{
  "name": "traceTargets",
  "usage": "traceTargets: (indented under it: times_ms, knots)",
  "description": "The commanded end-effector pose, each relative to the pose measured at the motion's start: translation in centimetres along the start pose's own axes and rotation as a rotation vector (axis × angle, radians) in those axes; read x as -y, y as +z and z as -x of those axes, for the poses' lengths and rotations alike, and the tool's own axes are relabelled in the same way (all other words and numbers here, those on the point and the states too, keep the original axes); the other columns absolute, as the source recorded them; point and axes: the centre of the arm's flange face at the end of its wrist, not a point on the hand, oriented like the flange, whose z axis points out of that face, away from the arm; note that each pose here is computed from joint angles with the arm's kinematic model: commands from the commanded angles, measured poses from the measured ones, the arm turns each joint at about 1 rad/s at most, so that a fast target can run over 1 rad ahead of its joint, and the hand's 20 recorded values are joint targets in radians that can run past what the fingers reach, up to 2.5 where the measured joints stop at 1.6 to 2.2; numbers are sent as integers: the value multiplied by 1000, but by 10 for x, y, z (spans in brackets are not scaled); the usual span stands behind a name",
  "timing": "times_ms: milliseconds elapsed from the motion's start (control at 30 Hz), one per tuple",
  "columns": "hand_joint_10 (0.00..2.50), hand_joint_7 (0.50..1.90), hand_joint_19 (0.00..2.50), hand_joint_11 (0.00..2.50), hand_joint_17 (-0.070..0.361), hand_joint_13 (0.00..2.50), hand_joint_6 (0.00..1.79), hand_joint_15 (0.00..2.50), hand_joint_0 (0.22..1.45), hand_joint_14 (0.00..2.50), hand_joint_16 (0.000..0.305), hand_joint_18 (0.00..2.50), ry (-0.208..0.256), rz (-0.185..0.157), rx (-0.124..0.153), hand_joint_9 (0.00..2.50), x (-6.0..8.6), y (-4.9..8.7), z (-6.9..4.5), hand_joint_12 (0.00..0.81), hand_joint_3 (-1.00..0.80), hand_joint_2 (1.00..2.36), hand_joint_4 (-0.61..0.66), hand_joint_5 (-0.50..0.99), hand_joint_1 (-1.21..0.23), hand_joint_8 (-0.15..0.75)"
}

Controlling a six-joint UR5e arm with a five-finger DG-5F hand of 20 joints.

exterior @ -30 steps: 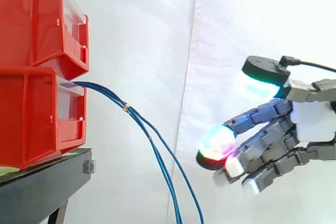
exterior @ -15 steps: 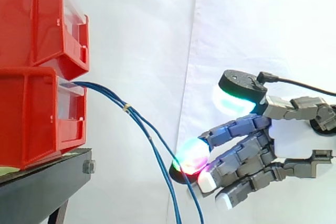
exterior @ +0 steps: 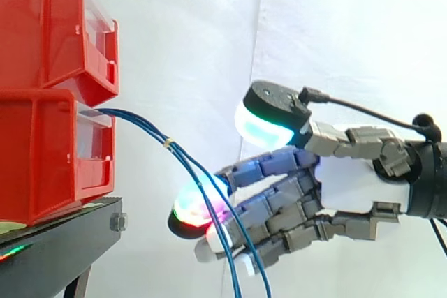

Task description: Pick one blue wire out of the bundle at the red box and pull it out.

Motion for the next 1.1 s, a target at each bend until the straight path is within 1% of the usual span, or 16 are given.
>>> traceTargets:
  times_ms: [0,33,100,133,167,233,267,333,400,700,967,1033,1067]
  knots:
    - [13,971,372,390,148,544,503,217,537,8,66,586,-48,34,-6,745,-15,7,-12,461,-430,1006,419,-141,-549,388]
    - [13,972,372,390,148,544,503,217,537,8,66,586,-60,42,-7,745,-18,8,-16,461,-429,1006,420,-141,-549,388]
    - [14,971,380,393,148,548,503,218,537,8,66,588,-65,53,-3,748,-21,8,-20,461,-429,1007,418,-141,-549,387]
    - [11,972,379,388,148,549,503,218,537,8,66,588,-67,65,5,748,-23,9,-24,460,-429,1007,416,-141,-549,390]
    - [13,971,379,394,148,548,503,218,537,9,66,591,-66,68,8,751,-24,9,-26,460,-429,1007,415,-141,-549,388]
    - [11,971,379,398,148,550,503,219,537,8,66,592,-67,72,11,750,-25,9,-27,460,-429,1007,417,-141,-549,389]
    - [13,971,379,392,148,554,503,222,537,8,66,593,-65,72,13,750,-27,9,-33,461,-429,1007,419,-141,-549,389]
    - [11,971,389,401,148,559,503,227,538,8,66,593,-66,66,16,751,-26,8,-37,460,-429,1007,416,-141,-549,390]
    - [11,971,389,394,148,565,503,234,538,8,66,598,-64,63,15,752,-21,8,-39,461,-430,1006,417,-141,-549,389]
    - [11,973,386,400,148,581,503,238,542,8,66,610,-63,59,13,757,-22,7,-42,460,-430,1006,416,-140,-550,388]
    - [11,982,398,405,146,592,503,241,555,11,65,621,-63,59,13,761,-22,7,-42,455,-424,1007,419,-138,-568,385]
    - [11,1018,388,397,145,597,504,243,563,9,64,627,-62,60,13,761,-22,7,-42,455,-409,1008,407,-135,-583,384]
    - [11,1094,390,393,144,597,503,239,577,10,64,627,-62,62,14,758,-22,8,-42,451,-392,1010,385,-129,-603,381]
